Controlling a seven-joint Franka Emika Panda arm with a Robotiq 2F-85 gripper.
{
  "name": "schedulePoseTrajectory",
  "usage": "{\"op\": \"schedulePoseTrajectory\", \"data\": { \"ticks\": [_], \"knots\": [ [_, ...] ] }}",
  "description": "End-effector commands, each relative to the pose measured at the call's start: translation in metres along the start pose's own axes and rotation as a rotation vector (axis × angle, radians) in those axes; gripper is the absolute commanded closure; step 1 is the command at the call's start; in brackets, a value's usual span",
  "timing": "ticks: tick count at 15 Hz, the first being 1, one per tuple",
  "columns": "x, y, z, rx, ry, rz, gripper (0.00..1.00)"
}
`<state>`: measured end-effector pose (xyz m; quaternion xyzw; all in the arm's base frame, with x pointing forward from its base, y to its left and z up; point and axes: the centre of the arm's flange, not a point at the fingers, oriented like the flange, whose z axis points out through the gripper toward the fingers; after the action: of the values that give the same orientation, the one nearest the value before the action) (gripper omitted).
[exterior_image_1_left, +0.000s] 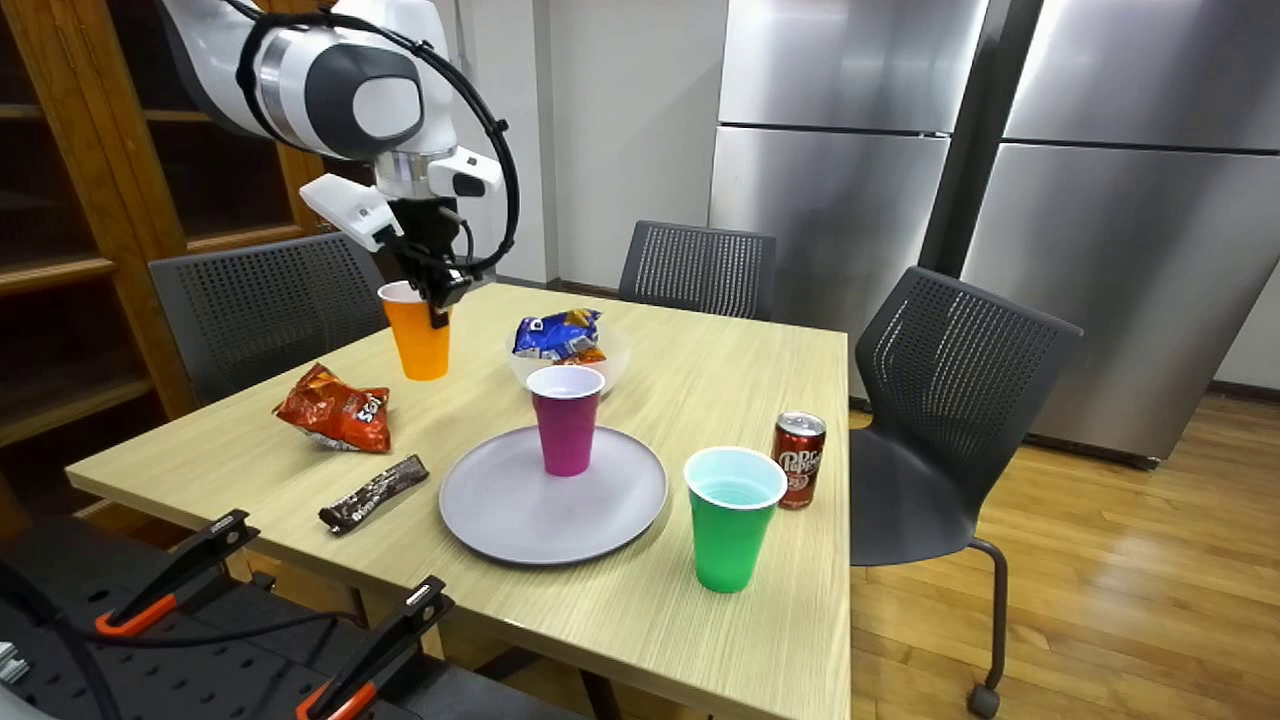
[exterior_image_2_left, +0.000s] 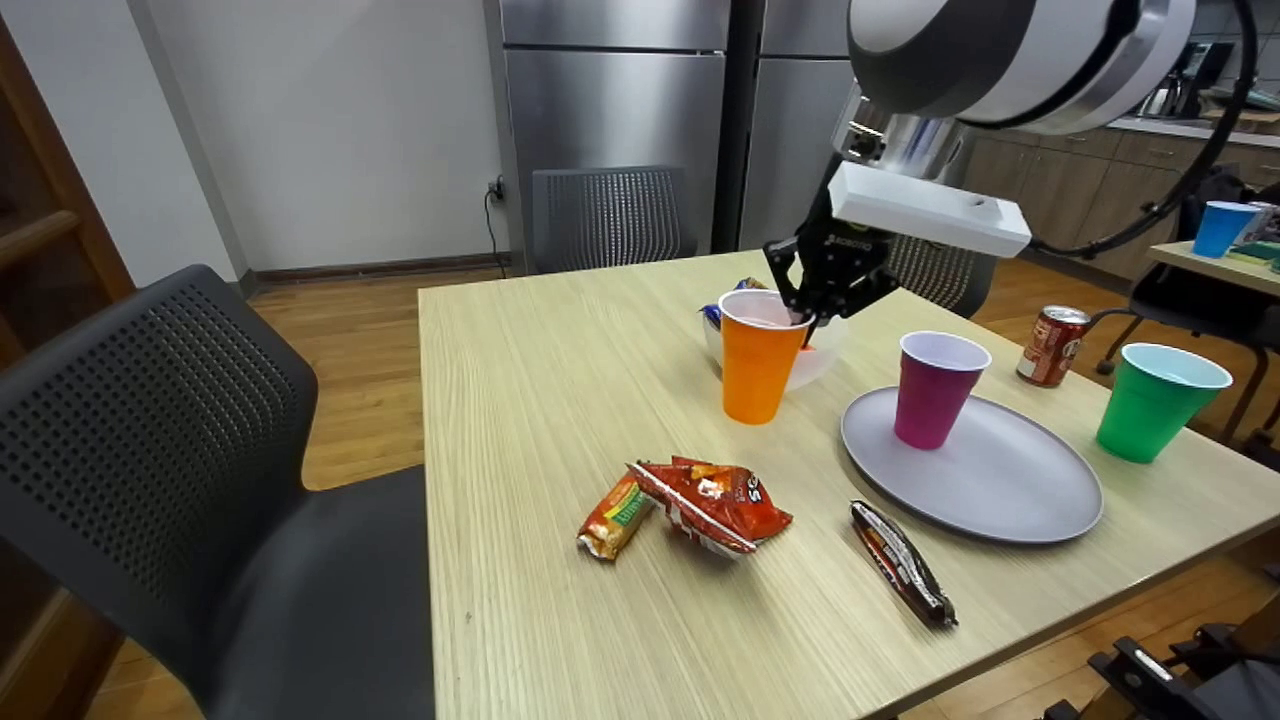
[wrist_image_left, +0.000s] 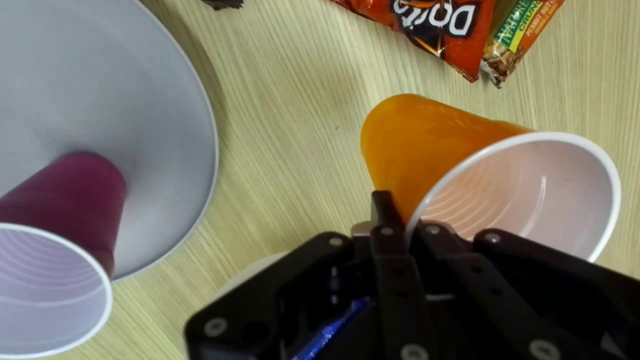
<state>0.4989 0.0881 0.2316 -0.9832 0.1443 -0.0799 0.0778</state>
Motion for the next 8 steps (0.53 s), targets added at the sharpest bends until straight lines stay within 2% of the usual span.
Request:
{"op": "schedulePoseTrajectory", "data": {
  "ticks": [1, 8],
  "knots": [
    [-0.02, 0.026, -0.017, 0.013, 0.005, -0.001, 0.99],
    [-0.038, 0.06, -0.02, 0.007, 0.002, 0.068, 0.99]
  ]
}}
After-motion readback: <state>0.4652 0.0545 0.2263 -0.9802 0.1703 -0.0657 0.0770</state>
